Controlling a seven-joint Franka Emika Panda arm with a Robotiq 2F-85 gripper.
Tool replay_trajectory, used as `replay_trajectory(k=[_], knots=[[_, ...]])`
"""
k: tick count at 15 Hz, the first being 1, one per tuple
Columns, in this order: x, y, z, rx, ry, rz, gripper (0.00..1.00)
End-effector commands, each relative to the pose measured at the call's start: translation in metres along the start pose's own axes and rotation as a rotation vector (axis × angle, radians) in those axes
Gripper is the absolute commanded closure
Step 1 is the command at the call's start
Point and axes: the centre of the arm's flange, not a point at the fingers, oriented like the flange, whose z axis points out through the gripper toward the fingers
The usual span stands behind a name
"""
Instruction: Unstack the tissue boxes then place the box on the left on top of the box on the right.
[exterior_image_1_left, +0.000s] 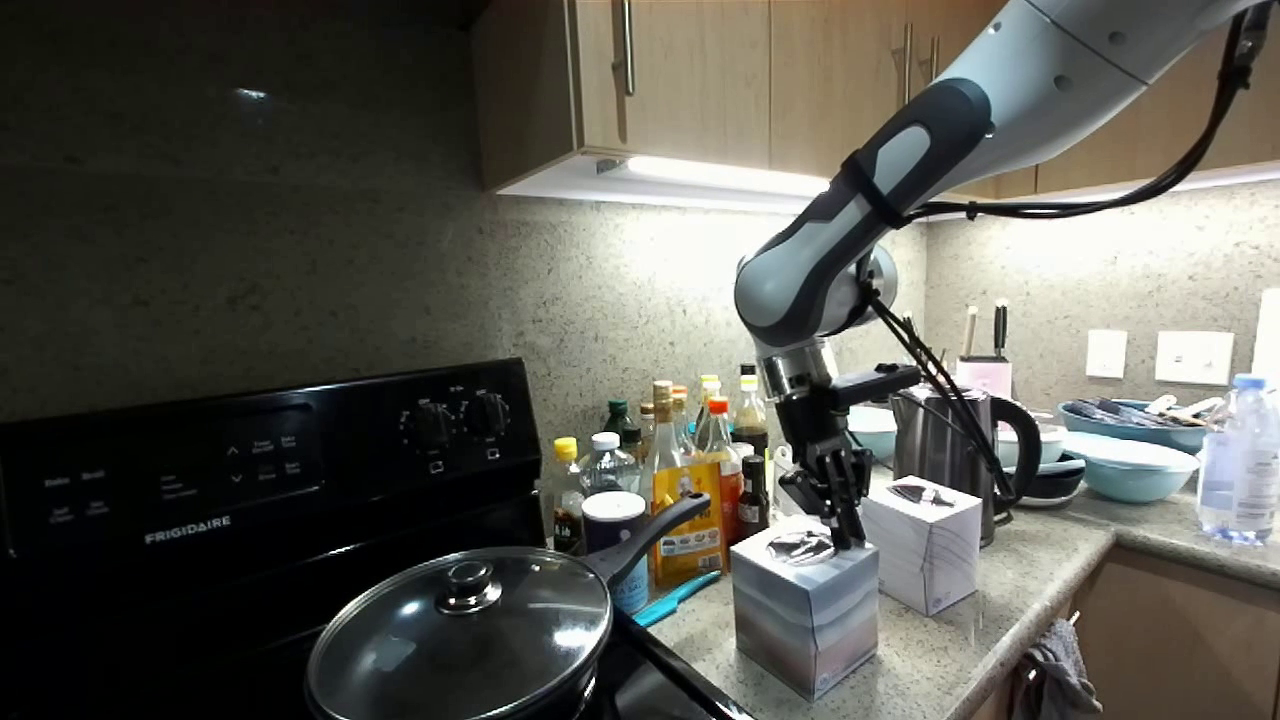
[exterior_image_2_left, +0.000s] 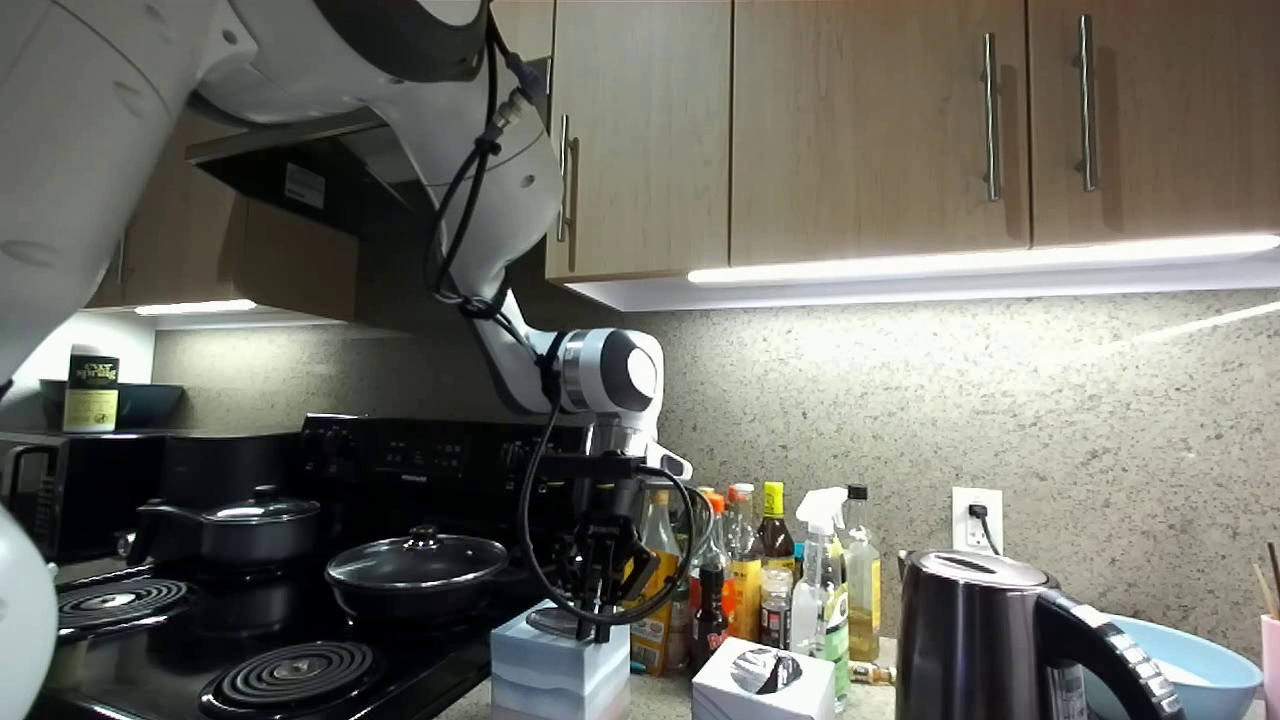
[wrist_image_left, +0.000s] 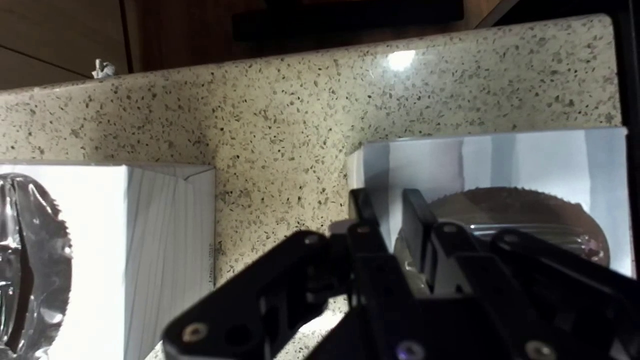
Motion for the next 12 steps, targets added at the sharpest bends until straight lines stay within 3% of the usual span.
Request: replay_trajectory(k=[1,9,12], knots=[[-0.012,0.007,-0.013,0.009,0.000,-0.024,0.55],[-0.004,0.007,-0.016,0.007,0.029,-0.060,0.05],[0.001,0.004,-0.011,-0.008,0.022,-0.064,0.00]])
